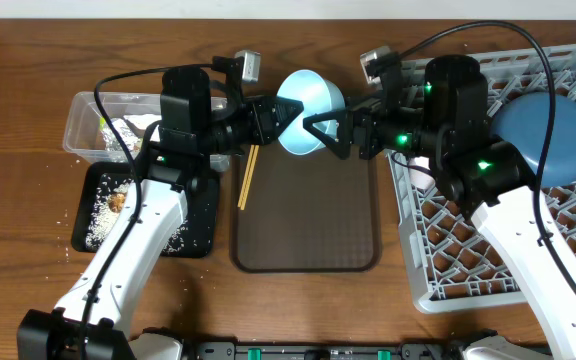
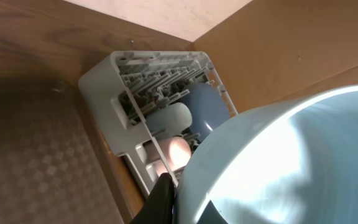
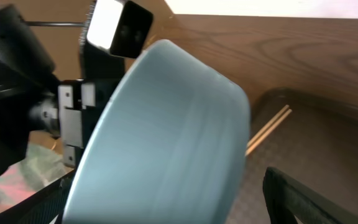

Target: Sort waste into correct bins and load items into the dishwasher rack

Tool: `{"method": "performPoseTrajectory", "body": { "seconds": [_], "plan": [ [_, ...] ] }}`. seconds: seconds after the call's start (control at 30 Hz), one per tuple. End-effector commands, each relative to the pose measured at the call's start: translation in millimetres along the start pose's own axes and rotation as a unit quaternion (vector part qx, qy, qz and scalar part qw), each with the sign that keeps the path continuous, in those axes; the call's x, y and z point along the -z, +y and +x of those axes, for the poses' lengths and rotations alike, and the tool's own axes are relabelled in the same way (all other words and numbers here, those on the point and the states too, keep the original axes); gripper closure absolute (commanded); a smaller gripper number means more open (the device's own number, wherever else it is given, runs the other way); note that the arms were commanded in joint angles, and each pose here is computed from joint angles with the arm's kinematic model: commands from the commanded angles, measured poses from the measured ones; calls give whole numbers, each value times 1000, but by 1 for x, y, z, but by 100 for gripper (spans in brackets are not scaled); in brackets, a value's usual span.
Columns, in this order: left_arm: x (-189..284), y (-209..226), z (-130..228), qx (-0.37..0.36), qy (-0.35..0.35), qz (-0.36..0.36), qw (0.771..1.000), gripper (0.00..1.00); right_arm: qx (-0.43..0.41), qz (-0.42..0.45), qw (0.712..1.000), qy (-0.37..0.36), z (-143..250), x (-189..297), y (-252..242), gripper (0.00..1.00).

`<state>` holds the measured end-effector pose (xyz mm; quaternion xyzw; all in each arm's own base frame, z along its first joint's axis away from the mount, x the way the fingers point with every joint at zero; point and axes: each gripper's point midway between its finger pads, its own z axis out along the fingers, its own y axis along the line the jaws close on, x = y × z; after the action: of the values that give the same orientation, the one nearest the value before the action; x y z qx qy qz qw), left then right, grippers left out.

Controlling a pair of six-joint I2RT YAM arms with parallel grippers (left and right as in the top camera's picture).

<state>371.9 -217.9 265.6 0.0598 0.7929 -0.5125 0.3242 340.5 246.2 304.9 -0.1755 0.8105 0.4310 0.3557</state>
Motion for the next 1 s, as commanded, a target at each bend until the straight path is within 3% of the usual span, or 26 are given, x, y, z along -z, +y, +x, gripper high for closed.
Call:
{"method": "performPoseTrajectory", "body": {
  "seconds": [0.0,0.3,0.53,0.87,0.97],
  "plan": [
    [6,-29,-11,-39,-11,26,999,94,-7,48,999,-7,1,-2,-20,16],
    [-1,-38,0,-40,6,35,999,94,1,19,1000,-22,-9,-3,-8,17],
    [-2,-36,-2,-40,2,29,999,94,-13,-13,1000,-5,-2,-3,2,30],
    [-2,-31,-7,-41,-12,12,999,94,-60,8,997,42,23,-2,-7,28],
    [-2,-30,-6,-39,-11,11,999,94,-57,16,998,35,20,-2,-10,38]
  ]
}}
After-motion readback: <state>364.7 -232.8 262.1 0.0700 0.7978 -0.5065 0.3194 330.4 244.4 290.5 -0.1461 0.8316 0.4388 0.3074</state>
